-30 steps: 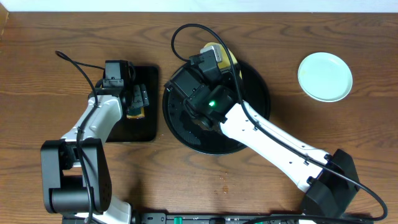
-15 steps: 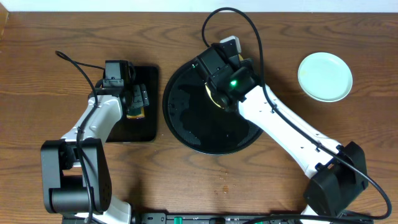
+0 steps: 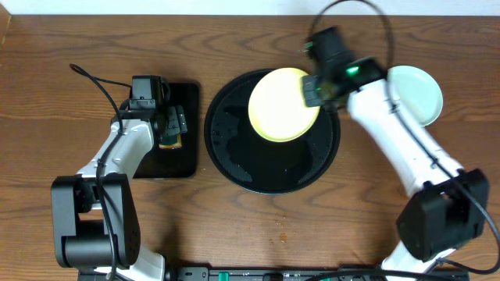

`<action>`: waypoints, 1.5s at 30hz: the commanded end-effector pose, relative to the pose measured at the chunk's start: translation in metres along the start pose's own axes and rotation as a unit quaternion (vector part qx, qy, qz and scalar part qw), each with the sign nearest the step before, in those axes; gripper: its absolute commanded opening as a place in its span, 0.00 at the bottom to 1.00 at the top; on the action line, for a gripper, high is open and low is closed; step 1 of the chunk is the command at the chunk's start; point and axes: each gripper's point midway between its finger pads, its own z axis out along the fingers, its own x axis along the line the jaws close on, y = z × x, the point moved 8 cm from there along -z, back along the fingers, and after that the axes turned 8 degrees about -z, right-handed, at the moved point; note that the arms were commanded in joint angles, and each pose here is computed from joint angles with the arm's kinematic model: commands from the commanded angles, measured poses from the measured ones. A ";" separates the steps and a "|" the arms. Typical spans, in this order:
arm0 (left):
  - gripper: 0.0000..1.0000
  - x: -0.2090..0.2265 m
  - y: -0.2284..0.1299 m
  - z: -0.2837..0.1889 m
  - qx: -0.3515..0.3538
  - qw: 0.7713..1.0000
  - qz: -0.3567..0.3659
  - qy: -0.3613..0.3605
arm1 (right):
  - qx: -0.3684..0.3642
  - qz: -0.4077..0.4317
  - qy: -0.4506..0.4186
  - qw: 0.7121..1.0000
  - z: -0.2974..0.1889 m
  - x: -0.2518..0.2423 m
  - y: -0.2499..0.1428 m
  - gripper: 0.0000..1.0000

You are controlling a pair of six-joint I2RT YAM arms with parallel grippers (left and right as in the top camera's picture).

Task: Clean dirty plates on tray and stack at the side
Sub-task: 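Carry the yellow plate right and lower it onto the blue plates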

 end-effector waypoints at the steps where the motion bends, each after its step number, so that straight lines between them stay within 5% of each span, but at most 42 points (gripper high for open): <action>1: 0.89 0.002 0.003 -0.003 -0.008 1.000 -0.005 0.004 | 0.000 -0.014 0.152 0.988 -0.006 0.001 -0.001 0.01; 10: 0.89 0.002 0.003 -0.003 -0.008 1.000 -0.005 0.004 | -0.029 0.057 0.129 0.990 -0.007 -0.082 -0.003 0.01; 22: 0.89 0.002 0.003 -0.003 -0.008 1.000 -0.005 0.004 | -0.088 0.248 -0.010 0.965 -0.032 -0.246 -0.046 0.01; 37: 0.89 0.002 0.003 -0.003 -0.008 1.000 -0.005 0.004 | -0.129 0.356 -0.052 0.924 -0.004 -0.303 -0.104 0.01; 38: 0.89 0.002 0.003 -0.003 -0.008 1.000 -0.005 0.004 | -0.130 0.356 -0.052 0.924 -0.001 -0.302 -0.106 0.07; 41: 0.89 0.002 0.003 -0.003 -0.008 1.000 -0.005 0.004 | -0.134 0.354 -0.055 0.924 0.004 -0.302 -0.109 0.47; 45: 0.89 0.002 0.003 -0.003 -0.008 1.000 -0.005 0.004 | -0.131 0.355 -0.060 0.924 0.007 -0.302 -0.112 0.59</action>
